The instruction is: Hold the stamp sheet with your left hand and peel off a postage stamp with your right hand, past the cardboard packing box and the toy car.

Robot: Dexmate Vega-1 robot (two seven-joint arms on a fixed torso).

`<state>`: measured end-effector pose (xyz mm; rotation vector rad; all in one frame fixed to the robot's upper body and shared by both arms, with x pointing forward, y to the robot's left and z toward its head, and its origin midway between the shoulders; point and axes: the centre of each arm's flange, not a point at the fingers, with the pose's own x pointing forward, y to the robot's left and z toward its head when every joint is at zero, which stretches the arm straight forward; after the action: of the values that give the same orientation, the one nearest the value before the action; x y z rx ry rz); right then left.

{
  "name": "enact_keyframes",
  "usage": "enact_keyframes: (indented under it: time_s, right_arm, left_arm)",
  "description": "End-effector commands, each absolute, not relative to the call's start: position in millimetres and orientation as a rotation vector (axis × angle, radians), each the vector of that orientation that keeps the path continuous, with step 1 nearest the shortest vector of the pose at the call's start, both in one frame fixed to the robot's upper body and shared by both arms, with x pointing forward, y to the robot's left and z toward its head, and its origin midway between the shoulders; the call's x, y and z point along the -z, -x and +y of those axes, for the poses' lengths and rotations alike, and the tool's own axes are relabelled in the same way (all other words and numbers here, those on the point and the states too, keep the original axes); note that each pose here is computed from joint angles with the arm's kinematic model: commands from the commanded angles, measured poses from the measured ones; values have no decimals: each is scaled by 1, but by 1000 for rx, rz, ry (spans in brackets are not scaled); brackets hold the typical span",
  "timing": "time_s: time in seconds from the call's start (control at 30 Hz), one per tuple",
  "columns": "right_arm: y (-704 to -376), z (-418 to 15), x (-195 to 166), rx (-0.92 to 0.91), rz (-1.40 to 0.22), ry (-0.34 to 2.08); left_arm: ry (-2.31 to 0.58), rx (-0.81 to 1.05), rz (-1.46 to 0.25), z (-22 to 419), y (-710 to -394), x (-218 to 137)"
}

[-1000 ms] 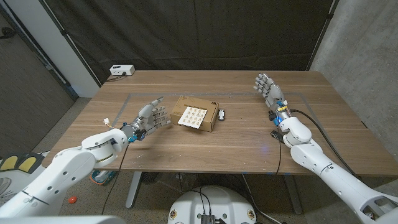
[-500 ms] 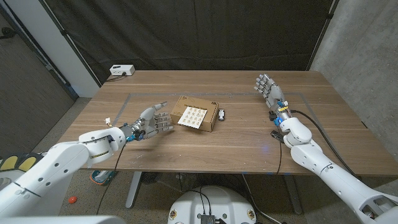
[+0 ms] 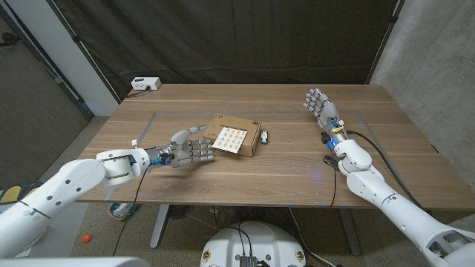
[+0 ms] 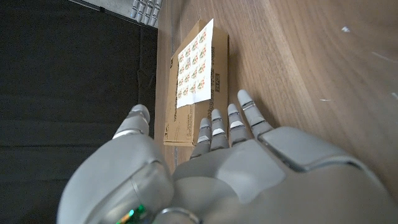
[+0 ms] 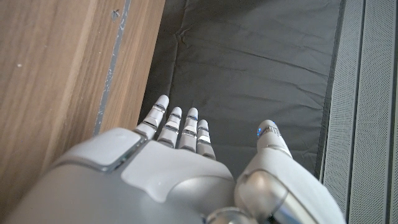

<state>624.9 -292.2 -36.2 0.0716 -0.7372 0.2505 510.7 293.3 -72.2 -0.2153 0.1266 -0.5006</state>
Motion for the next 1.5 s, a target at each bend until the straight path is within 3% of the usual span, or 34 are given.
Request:
enact_keyframes:
  time_s: [0.03,0.9,1.5]
  right_arm:
    - [-626,-299,37,-241,-740,-80]
    - [-628,-308,44,-217,-739,-97]
    - [-632,-308,42,-195,-741,-99]
  left_arm:
    - [231,523,198,290,-519,70]
    - [139,436,249,288,-545,64]
    - [45,500,271,287,-569,51]
